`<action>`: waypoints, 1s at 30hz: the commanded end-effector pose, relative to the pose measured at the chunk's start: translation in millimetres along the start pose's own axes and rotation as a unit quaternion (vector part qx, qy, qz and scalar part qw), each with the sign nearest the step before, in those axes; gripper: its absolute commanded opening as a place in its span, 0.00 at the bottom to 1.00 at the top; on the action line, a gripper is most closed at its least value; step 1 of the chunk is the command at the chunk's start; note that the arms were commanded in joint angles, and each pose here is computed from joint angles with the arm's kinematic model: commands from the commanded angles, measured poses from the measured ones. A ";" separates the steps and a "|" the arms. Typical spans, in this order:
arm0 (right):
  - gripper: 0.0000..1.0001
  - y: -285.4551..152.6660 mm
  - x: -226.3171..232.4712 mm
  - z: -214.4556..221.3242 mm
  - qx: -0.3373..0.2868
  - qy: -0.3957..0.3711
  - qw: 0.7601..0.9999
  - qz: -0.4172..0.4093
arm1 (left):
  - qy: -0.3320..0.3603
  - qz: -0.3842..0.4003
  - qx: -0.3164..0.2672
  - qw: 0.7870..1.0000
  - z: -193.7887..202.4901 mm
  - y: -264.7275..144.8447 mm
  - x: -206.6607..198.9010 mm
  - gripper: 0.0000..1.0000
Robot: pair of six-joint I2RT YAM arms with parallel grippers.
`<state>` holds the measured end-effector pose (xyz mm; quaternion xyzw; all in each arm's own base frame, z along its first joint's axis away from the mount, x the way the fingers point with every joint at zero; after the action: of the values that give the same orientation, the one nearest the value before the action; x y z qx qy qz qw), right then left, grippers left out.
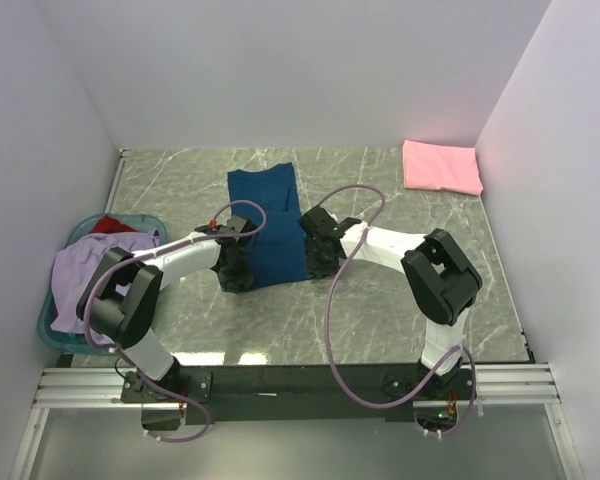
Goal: Fold and stack the t-shirts
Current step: Fold the tshirt
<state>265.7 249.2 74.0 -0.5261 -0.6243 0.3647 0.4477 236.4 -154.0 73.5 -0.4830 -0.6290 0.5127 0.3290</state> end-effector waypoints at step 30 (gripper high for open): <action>0.01 34.9 -6.3 25.7 0.119 -0.027 0.989 0.083 | 0.030 -0.012 0.063 0.997 17.1 26.8 -2.2 0.04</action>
<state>272.7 265.2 71.6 -0.5058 -0.5918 0.4226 0.4641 242.7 -165.0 72.5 -0.4934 -0.6029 0.5269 0.3398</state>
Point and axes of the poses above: each gripper's point midway between its finger pads, its own y axis out along the fingers, its own x axis along the line the jaws close on, z = x × y, the point moved 6 cm from there along -y, back along the fingers, and after that the axes turned 2 degrees about y, right-handed, at the moved point
